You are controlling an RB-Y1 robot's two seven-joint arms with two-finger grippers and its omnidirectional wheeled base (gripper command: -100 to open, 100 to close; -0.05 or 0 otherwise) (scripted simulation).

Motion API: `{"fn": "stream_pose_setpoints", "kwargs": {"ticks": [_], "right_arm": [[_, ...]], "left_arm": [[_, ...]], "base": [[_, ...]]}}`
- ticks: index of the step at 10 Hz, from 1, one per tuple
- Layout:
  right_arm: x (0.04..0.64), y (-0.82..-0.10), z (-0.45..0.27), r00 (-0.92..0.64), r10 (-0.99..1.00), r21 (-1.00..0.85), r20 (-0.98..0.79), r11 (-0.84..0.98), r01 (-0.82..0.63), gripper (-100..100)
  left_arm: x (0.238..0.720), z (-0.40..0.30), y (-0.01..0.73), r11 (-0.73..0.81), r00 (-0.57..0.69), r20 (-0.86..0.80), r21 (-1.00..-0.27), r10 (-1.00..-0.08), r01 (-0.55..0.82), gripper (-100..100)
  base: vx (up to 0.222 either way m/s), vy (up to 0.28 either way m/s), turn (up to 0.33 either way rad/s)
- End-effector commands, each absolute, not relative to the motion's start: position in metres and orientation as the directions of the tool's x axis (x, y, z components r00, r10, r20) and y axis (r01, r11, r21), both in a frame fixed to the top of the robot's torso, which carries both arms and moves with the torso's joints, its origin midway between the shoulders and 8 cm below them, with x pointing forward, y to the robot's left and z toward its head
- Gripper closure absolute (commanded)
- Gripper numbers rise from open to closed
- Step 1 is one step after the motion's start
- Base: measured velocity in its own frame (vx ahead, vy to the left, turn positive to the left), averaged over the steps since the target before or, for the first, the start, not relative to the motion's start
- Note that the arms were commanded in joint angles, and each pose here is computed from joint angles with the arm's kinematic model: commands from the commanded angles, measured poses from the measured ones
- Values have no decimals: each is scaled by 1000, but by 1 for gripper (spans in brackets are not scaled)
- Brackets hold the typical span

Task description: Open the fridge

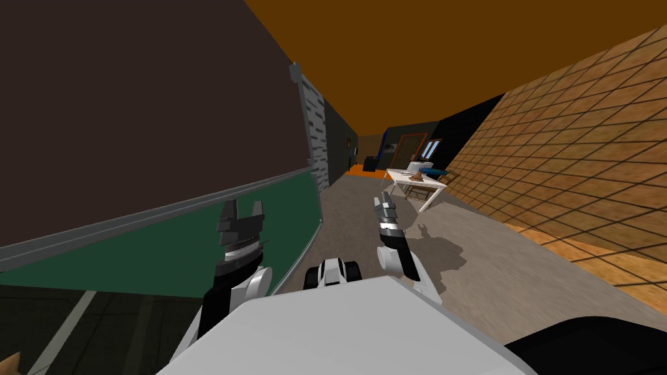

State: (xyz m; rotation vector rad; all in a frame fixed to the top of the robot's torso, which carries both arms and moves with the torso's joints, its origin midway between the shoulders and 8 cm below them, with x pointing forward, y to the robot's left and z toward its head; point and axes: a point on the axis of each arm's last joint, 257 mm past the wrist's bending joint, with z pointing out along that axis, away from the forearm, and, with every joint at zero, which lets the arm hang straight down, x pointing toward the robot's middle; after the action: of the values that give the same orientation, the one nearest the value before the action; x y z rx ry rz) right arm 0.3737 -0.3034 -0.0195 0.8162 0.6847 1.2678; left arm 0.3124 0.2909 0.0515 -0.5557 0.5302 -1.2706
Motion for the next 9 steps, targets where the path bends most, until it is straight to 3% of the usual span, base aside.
{"fn": "stream_pose_setpoints", "kwargs": {"ticks": [1, 9], "right_arm": [[374, -303, -20, 179, 984, 835, -2, 100, -541, 0], [374, -303, -20, 179, 984, 835, -2, 100, -541, 0]], "left_arm": [[319, 50, 284, 218, 189, -117, -663, -975, 716, -100], [353, 44, 271, 282, 157, -237, -730, -959, 622, -100]], "base": [[30, -9, -10], [65, -20, -15]]}}
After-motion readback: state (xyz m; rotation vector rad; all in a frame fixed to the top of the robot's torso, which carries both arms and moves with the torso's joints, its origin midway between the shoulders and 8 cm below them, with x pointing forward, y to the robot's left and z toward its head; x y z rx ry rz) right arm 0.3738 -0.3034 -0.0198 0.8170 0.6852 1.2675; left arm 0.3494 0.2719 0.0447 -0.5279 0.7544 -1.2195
